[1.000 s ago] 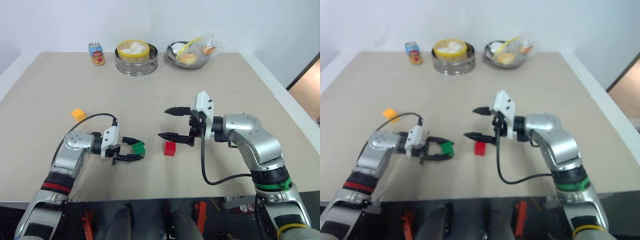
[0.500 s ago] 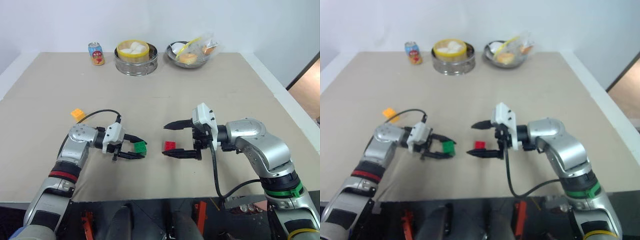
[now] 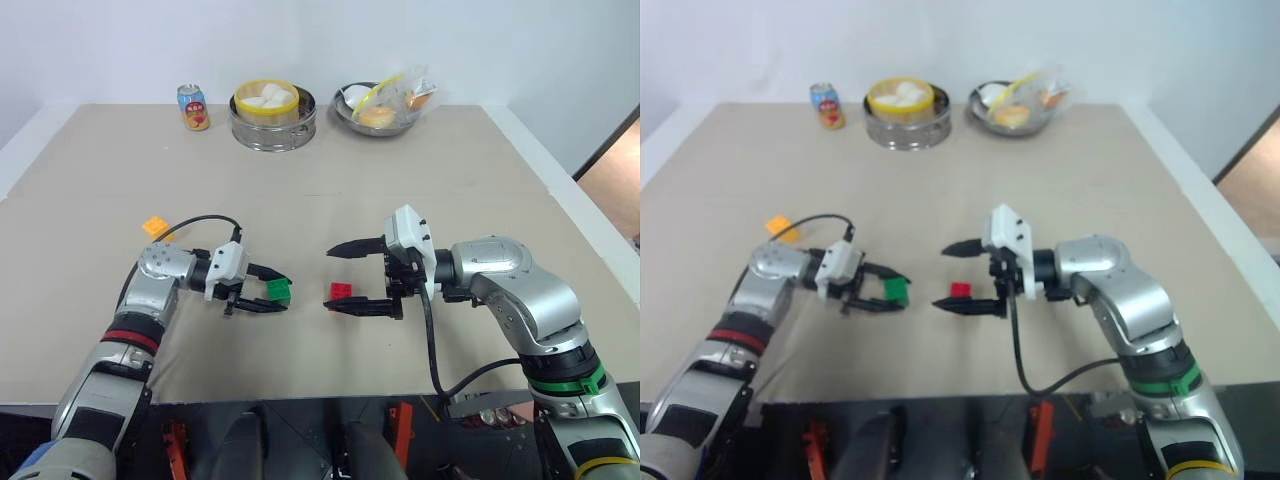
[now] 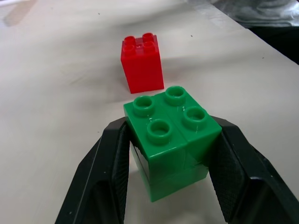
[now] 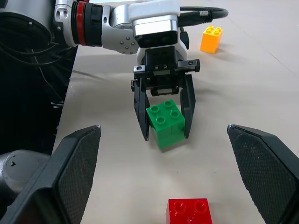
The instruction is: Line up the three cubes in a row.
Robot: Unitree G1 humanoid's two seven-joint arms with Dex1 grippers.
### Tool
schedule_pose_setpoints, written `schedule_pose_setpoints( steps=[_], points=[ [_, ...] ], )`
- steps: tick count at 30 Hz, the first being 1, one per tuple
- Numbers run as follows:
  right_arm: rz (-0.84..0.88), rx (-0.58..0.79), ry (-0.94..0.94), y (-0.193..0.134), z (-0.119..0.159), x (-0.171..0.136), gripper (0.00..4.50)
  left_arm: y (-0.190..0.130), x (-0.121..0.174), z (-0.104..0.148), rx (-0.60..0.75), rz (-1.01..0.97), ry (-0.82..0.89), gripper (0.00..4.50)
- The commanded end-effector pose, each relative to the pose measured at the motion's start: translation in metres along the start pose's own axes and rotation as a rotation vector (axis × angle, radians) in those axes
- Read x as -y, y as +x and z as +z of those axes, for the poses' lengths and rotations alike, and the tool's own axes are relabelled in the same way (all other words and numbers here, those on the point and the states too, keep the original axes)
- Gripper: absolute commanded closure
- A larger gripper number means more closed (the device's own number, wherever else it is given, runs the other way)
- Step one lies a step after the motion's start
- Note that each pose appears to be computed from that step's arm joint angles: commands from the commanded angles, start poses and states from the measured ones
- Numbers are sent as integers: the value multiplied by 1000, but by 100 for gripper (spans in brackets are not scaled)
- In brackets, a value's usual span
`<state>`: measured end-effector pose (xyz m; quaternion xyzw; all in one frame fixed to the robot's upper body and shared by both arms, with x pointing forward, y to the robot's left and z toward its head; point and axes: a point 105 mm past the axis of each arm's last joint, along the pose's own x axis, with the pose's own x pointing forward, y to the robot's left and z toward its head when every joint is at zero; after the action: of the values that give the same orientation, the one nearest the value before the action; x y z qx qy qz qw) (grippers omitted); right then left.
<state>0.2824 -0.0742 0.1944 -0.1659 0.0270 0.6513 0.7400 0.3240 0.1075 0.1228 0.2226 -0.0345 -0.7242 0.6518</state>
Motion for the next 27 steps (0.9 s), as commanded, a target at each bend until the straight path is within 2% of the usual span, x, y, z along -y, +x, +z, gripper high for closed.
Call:
schedule_pose_setpoints(
  steps=[1,20,21,26,27],
  points=[
    [-16,18,-34,-5,8,1,0,1,-5,7,-5,-23,47,270],
    [-41,10,-31,-6,7,0,0,9,-12,2,-28,-47,64,270],
    [-41,9,-30,-6,6,0,0,8,-13,2,-32,-46,63,166],
    [-42,9,-29,-6,5,0,0,6,-14,0,-48,-40,74,5],
    [-42,9,-30,-5,5,0,0,5,-15,0,-49,-36,75,1]
  ],
)
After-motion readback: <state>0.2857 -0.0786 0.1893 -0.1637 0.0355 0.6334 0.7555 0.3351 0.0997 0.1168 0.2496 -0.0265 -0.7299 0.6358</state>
